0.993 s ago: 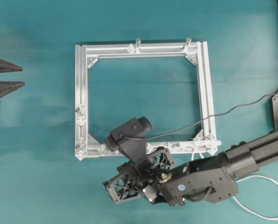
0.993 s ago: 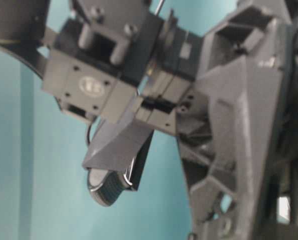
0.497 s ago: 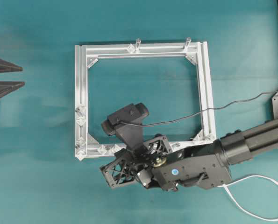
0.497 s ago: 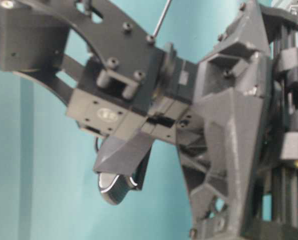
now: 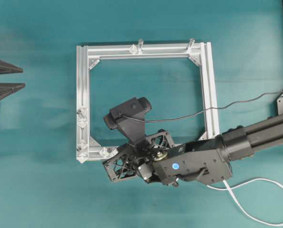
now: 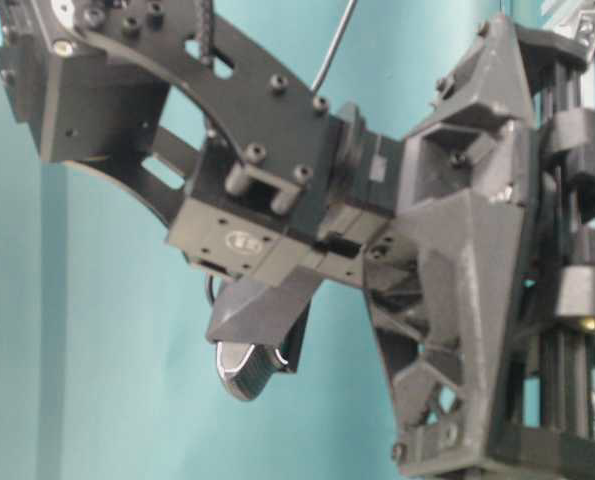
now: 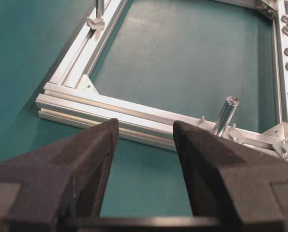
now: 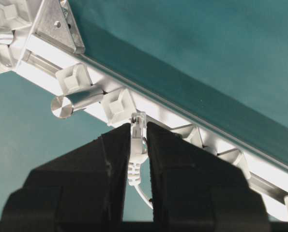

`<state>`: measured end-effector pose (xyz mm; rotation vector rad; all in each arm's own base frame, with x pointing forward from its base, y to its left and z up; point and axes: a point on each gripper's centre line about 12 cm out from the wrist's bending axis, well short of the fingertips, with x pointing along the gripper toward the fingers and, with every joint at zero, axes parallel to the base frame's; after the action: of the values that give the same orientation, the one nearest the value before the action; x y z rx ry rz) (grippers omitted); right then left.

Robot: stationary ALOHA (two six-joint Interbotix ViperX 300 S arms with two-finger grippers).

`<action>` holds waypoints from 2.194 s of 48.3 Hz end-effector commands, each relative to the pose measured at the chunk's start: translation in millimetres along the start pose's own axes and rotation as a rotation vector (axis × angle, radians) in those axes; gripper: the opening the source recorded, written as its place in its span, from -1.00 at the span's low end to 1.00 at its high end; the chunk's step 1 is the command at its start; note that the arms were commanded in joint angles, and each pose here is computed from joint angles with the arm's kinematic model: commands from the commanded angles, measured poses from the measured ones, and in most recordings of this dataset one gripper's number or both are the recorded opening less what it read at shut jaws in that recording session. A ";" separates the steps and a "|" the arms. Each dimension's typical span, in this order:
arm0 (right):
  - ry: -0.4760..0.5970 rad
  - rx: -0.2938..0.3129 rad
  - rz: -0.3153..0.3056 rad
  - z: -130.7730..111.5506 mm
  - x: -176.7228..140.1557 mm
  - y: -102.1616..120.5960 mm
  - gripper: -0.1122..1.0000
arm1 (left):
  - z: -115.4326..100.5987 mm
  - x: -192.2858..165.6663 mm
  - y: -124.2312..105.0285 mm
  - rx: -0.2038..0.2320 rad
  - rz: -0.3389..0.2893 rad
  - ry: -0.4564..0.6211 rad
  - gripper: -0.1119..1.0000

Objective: Move the cable alternately left and right between 8 closely spaced pins so it hooks onto each one.

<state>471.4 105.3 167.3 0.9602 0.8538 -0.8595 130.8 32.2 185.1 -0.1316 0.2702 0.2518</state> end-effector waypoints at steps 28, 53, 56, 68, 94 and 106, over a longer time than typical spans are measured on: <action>-0.007 0.010 0.031 7.6 -10.6 5.3 -0.56 | 4.7 0.1 0.1 -0.007 0.003 -0.013 0.14; -0.012 0.015 0.019 12.2 -8.4 2.4 -0.56 | 3.8 0.2 0.2 -0.007 0.003 -0.013 0.14; -0.013 0.012 0.013 13.8 -6.4 1.0 -0.56 | 3.8 0.2 0.2 -0.007 0.003 -0.013 0.14; -0.023 -0.024 0.002 27.9 -2.5 -1.6 -0.56 | 3.1 0.4 0.3 -0.007 0.003 -0.014 0.14; -0.050 -0.057 -0.011 70.9 10.7 -9.5 -0.56 | 3.1 0.4 0.3 -0.007 0.003 -0.014 0.14; -0.051 -0.075 0.030 76.3 11.8 -4.8 -0.56 | 3.1 0.4 0.3 -0.007 0.003 -0.014 0.14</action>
<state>485.4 31.5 164.7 0.8678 0.8543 -0.8442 130.5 32.1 184.0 -0.1315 0.2686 0.2521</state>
